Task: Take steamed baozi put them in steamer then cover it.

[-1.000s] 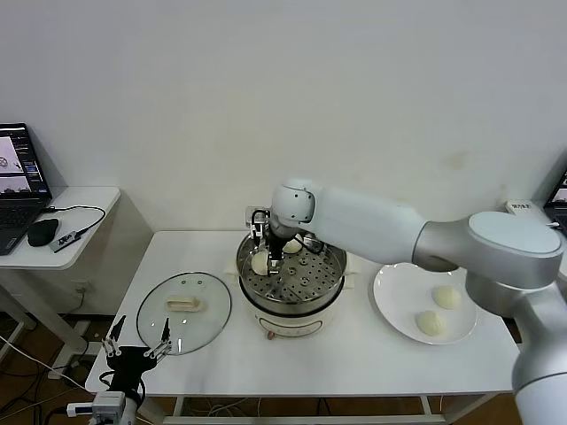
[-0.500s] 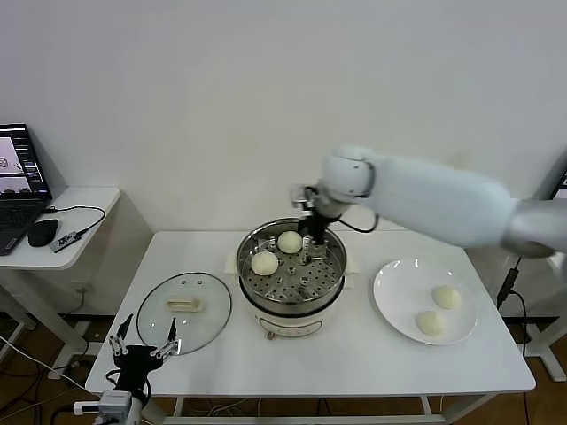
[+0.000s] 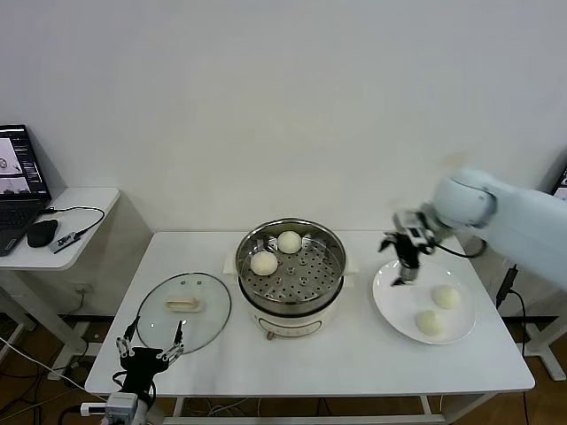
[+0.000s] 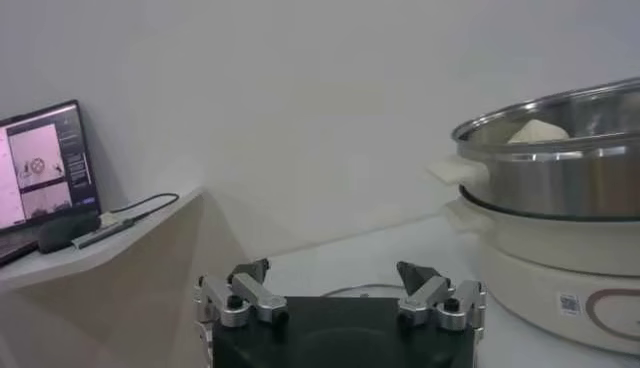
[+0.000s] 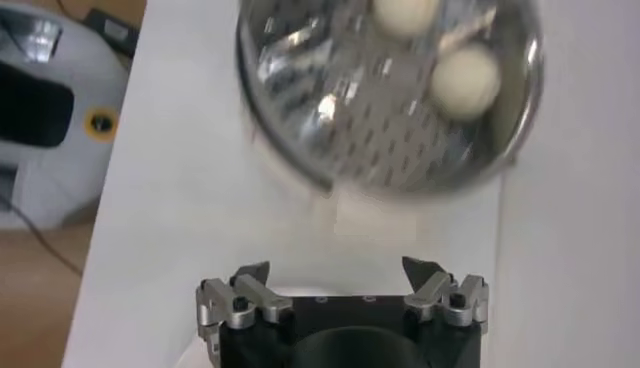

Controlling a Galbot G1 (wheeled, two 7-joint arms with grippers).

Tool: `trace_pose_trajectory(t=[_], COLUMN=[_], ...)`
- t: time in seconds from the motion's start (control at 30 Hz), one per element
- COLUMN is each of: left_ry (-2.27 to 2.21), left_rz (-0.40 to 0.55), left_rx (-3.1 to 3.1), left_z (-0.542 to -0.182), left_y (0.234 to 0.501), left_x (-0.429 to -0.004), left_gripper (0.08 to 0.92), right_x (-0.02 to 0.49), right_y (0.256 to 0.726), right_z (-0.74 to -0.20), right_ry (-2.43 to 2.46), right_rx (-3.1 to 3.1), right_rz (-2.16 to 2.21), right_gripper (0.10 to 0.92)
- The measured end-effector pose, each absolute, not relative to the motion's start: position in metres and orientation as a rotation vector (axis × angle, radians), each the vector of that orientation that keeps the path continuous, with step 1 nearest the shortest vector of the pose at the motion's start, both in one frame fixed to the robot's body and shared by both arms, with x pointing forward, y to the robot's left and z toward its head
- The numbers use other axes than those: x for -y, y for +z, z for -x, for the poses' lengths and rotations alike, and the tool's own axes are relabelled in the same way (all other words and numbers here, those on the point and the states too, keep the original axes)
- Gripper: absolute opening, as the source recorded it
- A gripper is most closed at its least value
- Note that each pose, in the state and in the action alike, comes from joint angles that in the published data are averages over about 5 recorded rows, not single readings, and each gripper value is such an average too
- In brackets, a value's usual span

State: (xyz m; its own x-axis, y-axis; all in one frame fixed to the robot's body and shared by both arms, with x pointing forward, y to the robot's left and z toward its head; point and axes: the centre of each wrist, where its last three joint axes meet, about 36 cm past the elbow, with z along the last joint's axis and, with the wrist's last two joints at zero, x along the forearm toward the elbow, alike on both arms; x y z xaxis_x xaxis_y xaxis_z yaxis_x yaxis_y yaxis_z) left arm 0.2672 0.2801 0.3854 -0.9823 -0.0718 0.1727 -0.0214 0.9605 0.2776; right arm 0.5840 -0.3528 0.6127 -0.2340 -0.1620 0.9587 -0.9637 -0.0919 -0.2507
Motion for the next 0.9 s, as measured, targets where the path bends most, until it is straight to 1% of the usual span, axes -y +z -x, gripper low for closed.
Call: trace_pose_trajectory(t=[0.2,0.43,0.63,0.9], left_ry=[-0.418,-0.42,-0.423,-0.425], left_rz=[-0.074,-0.077,-0.087,-0.102], left_rx=[2.921,2.912,2.903,2.895], left_z=[-0.266,-0.264,-0.262,-0.261], left_y=[0.383,0.381,0.379,0.377], left_x=[-0.281,-0.281,-0.283,-0.286], left_gripper=[0.823,0.823,0.823,0.823], right_x=[0.39,0.42,0.433,0.433], right_y=[0.577,0.542,0.513,0.484], right_z=[-0.568,-0.558,-0.558,-0.566], right_ry=[1.384,1.376,1.356,1.349], right_rx=[1.418,1.398,1.385,1.377], right_rz=[-1.231,-1.186,-1.165,-1.155], right_gripper=[0.823,0.823,0.823,0.823])
